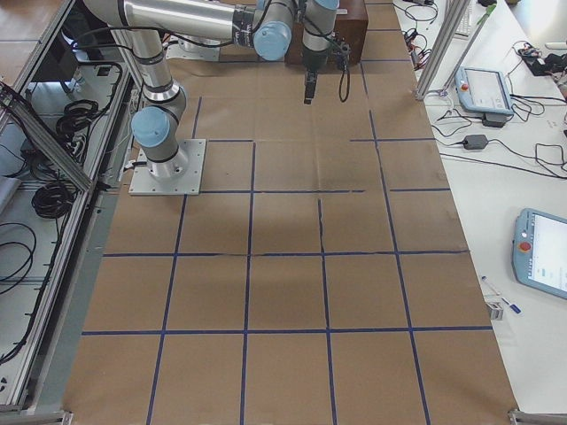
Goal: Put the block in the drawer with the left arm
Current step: 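Release the handle and move the left gripper over the yellow cube, then lower the left gripper and grasp the yellow cube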
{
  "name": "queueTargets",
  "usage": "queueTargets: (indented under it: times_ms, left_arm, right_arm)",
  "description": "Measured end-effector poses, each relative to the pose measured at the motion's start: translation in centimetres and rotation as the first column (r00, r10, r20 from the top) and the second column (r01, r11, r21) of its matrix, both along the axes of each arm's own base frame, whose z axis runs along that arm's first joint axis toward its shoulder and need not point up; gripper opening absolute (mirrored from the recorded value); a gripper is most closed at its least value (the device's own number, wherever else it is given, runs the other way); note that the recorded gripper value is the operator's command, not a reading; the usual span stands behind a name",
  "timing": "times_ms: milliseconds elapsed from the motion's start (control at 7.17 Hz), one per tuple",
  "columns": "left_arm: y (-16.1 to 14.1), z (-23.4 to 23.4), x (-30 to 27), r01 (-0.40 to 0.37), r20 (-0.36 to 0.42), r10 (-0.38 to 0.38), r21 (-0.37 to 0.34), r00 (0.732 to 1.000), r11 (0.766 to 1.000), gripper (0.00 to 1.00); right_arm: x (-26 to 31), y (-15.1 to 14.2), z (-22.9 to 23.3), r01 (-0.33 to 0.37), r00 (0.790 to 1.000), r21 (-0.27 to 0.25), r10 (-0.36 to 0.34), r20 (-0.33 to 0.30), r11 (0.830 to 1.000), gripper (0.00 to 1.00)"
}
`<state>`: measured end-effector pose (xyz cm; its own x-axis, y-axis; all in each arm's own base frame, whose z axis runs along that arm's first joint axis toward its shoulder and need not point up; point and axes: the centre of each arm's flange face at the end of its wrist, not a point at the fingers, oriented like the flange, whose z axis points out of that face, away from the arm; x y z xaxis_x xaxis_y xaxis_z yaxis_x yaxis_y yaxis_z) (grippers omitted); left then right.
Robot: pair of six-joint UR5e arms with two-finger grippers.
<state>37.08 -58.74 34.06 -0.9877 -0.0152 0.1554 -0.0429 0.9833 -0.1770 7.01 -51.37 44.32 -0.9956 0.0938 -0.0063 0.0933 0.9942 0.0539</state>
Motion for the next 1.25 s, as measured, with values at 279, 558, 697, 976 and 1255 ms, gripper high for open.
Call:
queueTargets:
  times_ms: [279,558,697,976,1255]
  left_arm:
    - [0.1,1.6,0.3,-0.005,0.013,0.005,-0.008,1.000,1.000,0.99]
    - [-1.2,3.0,3.2,-0.015,0.056,0.016,-0.017,0.998,1.000,0.99]
    - [-2.7,3.5,5.0,-0.008,0.071,0.010,-0.021,0.997,1.000,0.99]
    - [-6.2,4.0,9.2,0.010,0.085,-0.008,-0.022,0.996,1.000,0.99]
    - [-8.8,2.2,12.8,0.009,0.072,-0.008,-0.014,0.997,1.000,0.99]
  right_arm:
    - [0.0,0.0,0.0,0.000,1.000,-0.001,0.000,0.000,1.000,1.00]
    - [0.0,0.0,0.0,0.000,1.000,-0.001,0.000,0.000,1.000,1.00]
    - [0.0,0.0,0.0,0.000,1.000,-0.001,0.000,0.000,1.000,1.00]
    - [0.0,0.0,0.0,0.000,1.000,-0.001,0.000,0.000,1.000,1.00]
    - [0.0,0.0,0.0,0.000,1.000,0.000,0.000,0.000,1.000,1.00]
